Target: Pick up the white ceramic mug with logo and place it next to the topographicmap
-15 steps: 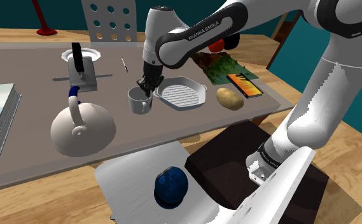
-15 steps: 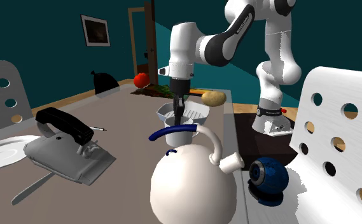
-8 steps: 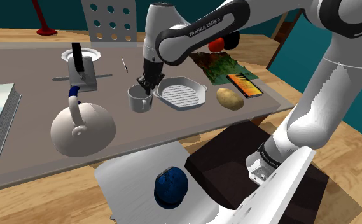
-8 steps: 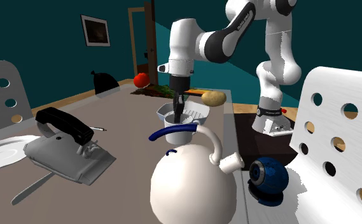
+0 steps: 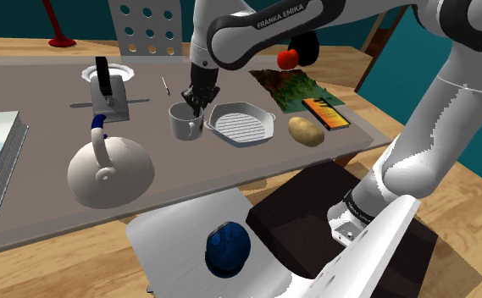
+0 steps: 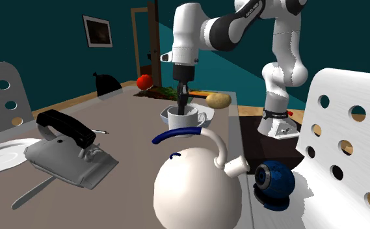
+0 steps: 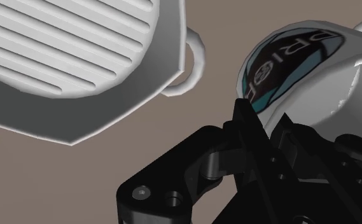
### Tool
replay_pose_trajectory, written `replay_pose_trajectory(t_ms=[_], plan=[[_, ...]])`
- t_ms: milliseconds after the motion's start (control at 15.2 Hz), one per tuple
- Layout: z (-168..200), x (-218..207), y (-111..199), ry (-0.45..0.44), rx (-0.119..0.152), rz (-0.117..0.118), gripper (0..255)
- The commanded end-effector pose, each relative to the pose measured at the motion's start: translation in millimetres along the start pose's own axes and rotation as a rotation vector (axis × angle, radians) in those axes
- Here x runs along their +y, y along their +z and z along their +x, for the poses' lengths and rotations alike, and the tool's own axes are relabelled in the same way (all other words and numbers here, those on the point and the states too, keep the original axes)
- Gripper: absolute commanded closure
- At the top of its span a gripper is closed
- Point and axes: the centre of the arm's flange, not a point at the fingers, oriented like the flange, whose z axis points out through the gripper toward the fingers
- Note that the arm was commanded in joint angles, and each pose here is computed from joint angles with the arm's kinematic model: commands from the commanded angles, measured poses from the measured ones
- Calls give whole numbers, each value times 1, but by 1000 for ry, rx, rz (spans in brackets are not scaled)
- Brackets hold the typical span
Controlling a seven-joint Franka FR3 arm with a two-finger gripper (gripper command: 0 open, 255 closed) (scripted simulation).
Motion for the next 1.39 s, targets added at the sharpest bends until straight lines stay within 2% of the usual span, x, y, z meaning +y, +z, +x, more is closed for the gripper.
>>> replay_pose_trajectory(t_ms=[0, 1122, 1320], plan=[[0, 0, -12, 0, 0, 0, 255], [8, -5, -99, 0, 0, 0, 255], [-8, 31, -102, 0, 0, 0, 255]])
